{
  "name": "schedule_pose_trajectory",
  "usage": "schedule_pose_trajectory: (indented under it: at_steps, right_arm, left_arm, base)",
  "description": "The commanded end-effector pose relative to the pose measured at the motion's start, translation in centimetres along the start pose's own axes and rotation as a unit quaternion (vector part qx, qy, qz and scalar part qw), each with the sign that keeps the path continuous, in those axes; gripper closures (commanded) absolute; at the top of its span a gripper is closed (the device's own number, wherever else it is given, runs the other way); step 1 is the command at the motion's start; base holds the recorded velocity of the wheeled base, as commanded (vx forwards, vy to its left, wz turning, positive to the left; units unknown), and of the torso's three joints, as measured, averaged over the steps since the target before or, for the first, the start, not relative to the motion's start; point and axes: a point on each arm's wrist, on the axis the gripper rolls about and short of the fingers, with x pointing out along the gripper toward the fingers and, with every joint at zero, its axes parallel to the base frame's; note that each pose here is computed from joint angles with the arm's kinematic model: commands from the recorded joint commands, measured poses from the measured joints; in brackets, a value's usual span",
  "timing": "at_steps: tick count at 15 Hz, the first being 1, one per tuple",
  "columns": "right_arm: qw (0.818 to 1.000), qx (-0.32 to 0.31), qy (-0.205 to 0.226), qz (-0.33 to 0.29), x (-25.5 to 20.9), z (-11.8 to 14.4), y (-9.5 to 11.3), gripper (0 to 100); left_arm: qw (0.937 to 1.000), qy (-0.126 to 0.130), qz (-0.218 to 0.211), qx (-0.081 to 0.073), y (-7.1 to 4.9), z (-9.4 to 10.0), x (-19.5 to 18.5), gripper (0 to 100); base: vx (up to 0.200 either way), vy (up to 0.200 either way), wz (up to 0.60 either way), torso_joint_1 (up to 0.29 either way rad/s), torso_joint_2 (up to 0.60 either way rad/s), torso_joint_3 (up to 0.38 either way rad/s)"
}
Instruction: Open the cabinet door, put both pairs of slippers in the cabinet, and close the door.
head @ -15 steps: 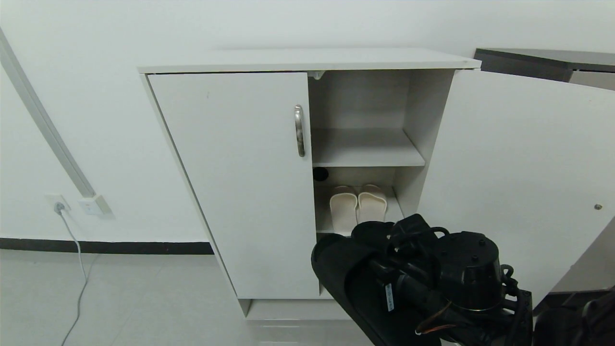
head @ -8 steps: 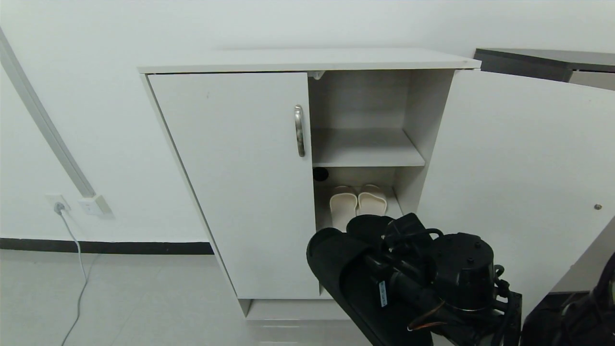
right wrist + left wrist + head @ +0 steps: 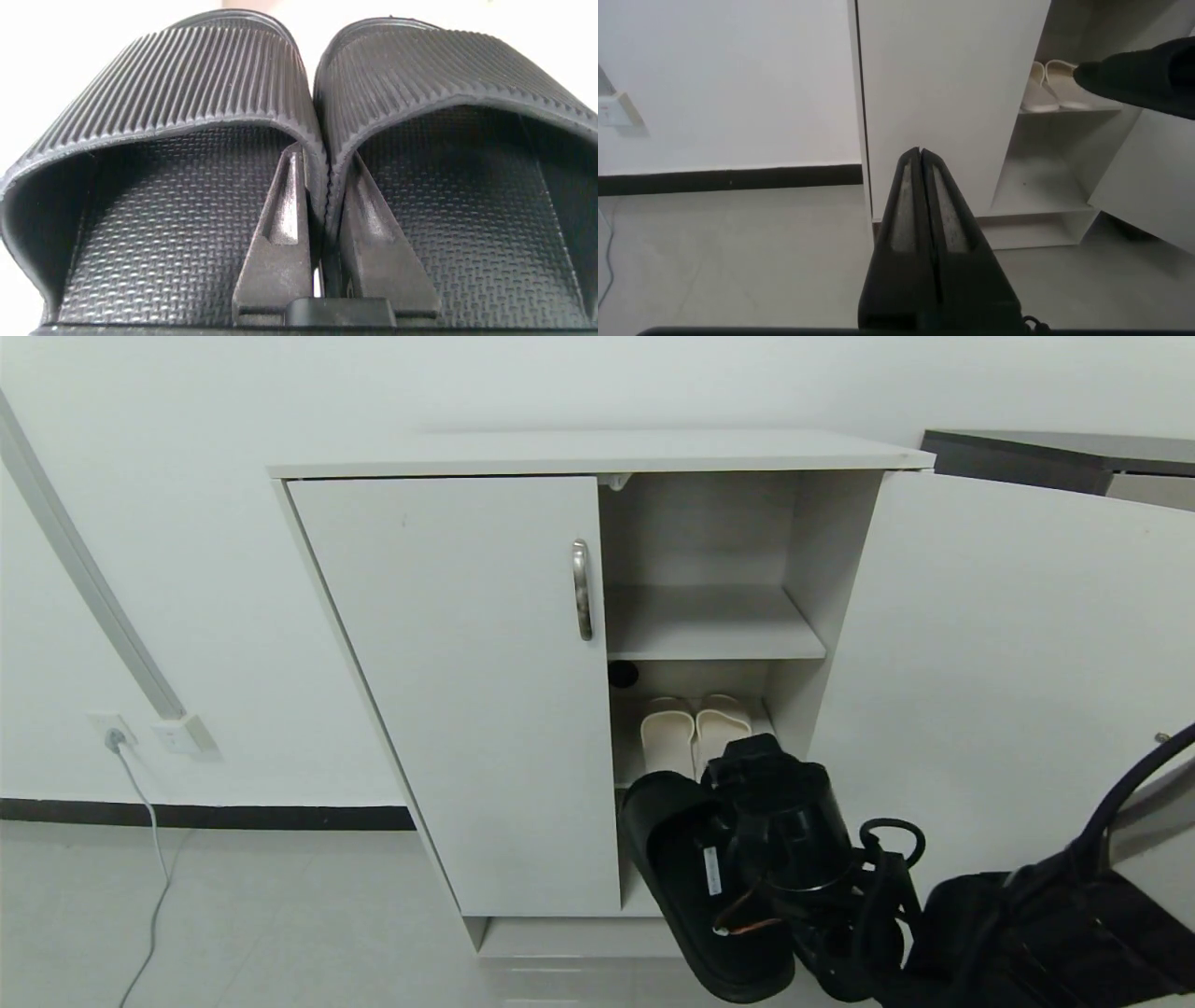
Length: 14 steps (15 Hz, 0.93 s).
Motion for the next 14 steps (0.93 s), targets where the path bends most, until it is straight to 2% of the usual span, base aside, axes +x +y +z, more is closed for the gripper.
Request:
schedule_pose_trajectory:
  at_steps: [1,5,8,11,14]
  right_arm:
    - [0.999,0.043,-0.004,-0.021,-0.6,2.6,2.5,100]
    - [0.998,0.060,0.017,-0.021,-2.6,6.0,3.8,100]
    - [0.995,0.066,-0.018,-0.066,-3.3,8.6,3.7,100]
    - [0.992,0.038,-0.035,-0.113,-2.7,9.6,2.3,100]
    - [0.991,0.040,-0.048,-0.118,-2.6,10.2,1.7,100]
  left_arm:
    - [1.0000,0.000,0.000,0.000,0.0,0.0,0.0,100]
    - [1.0000,0.000,0.000,0.001,0.0,0.0,0.0,100]
    - [1.0000,0.000,0.000,0.001,0.0,0.0,0.0,100]
    - [1.0000,0.000,0.000,0.001,0.0,0.0,0.0,100]
    - [1.0000,0.001,0.000,0.001,0.0,0.0,0.0,100]
  base:
    - [0.000,0.000,0.00,0.000,0.00,0.000]
    - [0.000,0.000,0.00,0.000,0.00,0.000]
    - [0.000,0.000,0.00,0.000,0.00,0.000]
    - [0.000,0.000,0.00,0.000,0.00,0.000]
    - [0.000,0.000,0.00,0.000,0.00,0.000]
